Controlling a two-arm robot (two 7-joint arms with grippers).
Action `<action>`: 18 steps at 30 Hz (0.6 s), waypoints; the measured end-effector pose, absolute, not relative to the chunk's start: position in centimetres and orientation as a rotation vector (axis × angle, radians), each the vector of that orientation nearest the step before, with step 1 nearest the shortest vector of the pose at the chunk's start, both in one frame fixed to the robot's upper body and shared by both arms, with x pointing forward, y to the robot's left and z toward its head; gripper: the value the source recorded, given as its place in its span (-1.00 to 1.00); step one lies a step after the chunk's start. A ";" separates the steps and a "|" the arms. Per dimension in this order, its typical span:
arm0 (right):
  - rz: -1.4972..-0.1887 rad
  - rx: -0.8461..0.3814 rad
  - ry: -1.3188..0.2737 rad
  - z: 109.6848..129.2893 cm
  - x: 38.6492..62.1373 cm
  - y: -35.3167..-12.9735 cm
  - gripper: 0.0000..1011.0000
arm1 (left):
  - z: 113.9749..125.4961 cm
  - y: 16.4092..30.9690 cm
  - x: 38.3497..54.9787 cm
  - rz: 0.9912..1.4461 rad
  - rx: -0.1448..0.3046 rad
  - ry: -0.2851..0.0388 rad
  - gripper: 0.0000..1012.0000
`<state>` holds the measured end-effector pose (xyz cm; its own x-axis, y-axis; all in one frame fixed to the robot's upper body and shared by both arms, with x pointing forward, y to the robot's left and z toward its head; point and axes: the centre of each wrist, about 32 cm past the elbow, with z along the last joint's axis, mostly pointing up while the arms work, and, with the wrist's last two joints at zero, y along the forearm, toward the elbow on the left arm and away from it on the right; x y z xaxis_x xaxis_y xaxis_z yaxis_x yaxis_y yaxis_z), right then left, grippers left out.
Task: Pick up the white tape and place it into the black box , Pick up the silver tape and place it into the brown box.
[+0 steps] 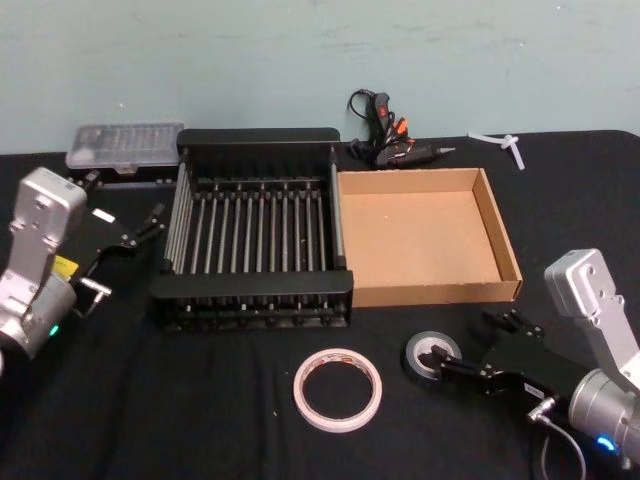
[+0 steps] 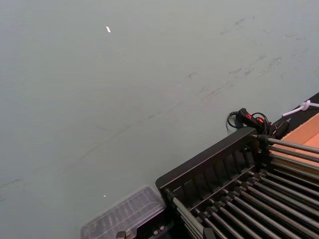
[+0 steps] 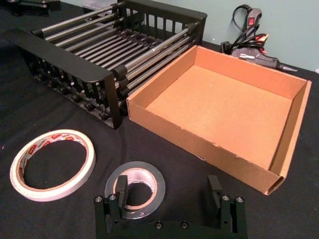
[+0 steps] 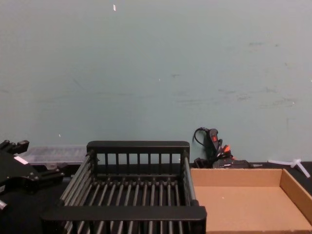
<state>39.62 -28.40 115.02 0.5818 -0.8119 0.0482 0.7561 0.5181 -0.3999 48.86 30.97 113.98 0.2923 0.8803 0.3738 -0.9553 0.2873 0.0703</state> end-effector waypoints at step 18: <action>-0.957 -0.419 0.155 114.5 40.6 -27.9 0.98 | 114.0 31.0 48.9 1.248 0.304 -0.285 0.98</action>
